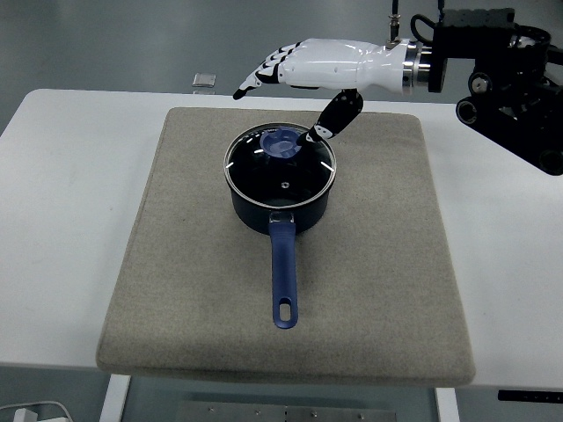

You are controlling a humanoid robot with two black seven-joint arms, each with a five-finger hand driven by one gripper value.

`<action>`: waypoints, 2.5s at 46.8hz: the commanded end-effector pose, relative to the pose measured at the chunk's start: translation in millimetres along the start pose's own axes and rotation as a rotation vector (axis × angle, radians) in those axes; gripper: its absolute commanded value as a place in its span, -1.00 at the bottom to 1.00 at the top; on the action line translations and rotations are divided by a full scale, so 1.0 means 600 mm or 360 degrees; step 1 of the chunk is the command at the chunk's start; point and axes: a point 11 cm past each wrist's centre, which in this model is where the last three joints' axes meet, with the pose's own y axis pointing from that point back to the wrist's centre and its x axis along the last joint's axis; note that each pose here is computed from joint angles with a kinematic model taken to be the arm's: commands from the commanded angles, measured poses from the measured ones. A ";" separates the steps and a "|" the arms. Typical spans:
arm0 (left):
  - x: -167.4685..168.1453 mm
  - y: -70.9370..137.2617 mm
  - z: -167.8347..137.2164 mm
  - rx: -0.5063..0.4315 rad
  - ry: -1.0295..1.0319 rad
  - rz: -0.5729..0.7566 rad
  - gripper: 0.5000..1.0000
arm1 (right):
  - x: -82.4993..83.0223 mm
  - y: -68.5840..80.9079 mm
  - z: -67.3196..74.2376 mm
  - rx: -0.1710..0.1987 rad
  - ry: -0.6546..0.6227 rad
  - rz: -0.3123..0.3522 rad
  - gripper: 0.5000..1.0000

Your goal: Lift the pot lid and place it to the right of the pot.

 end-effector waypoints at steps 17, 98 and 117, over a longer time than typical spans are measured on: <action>0.000 0.000 0.000 0.0000 0.0000 0.0000 1.00 | -0.039 -0.007 0.002 0.0000 0.0114 -0.0022 0.64; 0.000 0.000 0.000 0.0000 0.0000 0.0000 1.00 | -0.113 -0.017 0.020 -0.0034 0.0340 0.0058 0.64; 0.000 0.000 0.000 0.0000 0.0000 0.0000 1.00 | -0.114 -0.009 0.042 -0.0083 0.0501 0.0047 0.64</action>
